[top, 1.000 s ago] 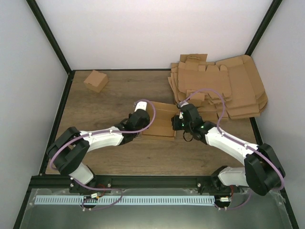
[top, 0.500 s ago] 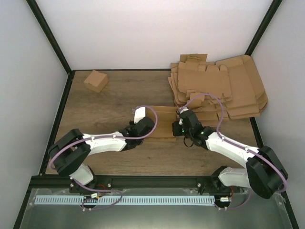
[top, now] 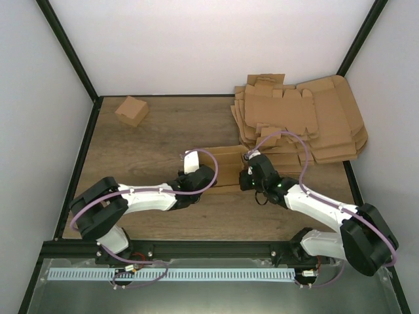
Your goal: Fold the paper box
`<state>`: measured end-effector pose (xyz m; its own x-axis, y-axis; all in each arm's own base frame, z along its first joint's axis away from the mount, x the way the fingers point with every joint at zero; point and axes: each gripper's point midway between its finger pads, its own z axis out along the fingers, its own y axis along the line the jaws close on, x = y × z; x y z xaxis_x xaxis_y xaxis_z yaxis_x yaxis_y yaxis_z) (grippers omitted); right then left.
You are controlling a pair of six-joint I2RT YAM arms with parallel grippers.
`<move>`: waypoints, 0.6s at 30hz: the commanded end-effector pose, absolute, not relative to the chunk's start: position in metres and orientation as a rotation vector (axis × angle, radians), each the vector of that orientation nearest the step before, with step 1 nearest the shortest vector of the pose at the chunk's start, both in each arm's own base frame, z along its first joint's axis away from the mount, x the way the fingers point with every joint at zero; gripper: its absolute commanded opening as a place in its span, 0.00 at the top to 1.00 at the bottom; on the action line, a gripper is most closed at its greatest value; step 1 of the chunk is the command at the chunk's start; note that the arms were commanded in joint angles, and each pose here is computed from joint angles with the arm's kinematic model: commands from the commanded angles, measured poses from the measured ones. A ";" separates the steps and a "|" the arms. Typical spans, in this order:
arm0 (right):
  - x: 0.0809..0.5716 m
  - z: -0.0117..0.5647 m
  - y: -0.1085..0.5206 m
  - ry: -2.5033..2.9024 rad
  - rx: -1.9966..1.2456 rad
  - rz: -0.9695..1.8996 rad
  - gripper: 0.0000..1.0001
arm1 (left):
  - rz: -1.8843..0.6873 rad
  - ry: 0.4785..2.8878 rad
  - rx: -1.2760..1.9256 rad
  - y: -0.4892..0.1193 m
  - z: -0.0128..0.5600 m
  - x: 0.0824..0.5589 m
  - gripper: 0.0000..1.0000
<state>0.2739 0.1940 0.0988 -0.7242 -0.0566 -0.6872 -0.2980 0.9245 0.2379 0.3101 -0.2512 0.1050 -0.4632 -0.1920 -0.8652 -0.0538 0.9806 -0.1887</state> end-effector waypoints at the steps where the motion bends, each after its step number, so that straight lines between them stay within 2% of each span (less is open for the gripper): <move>1: 0.271 0.099 0.191 2.350 -0.253 0.410 0.90 | -0.139 2.104 -0.150 -0.251 0.085 0.299 0.96; 6: 0.272 0.098 0.192 2.352 -0.250 0.413 0.90 | -0.145 2.115 -0.108 -0.258 0.085 0.298 0.96; 11: 0.275 0.114 0.190 2.320 -0.237 0.405 0.65 | -0.113 2.101 -0.095 -0.256 0.090 0.299 0.96; 18: 0.279 0.140 0.185 2.300 -0.217 0.397 0.46 | -0.046 2.076 -0.051 -0.258 0.096 0.300 0.96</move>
<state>0.2673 0.1827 0.1051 -0.7201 -0.0589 -0.6914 -0.2820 0.9352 0.2140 0.3043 -0.2549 0.1045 -0.4614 -0.1354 -0.8768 -0.0380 0.9904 -0.1329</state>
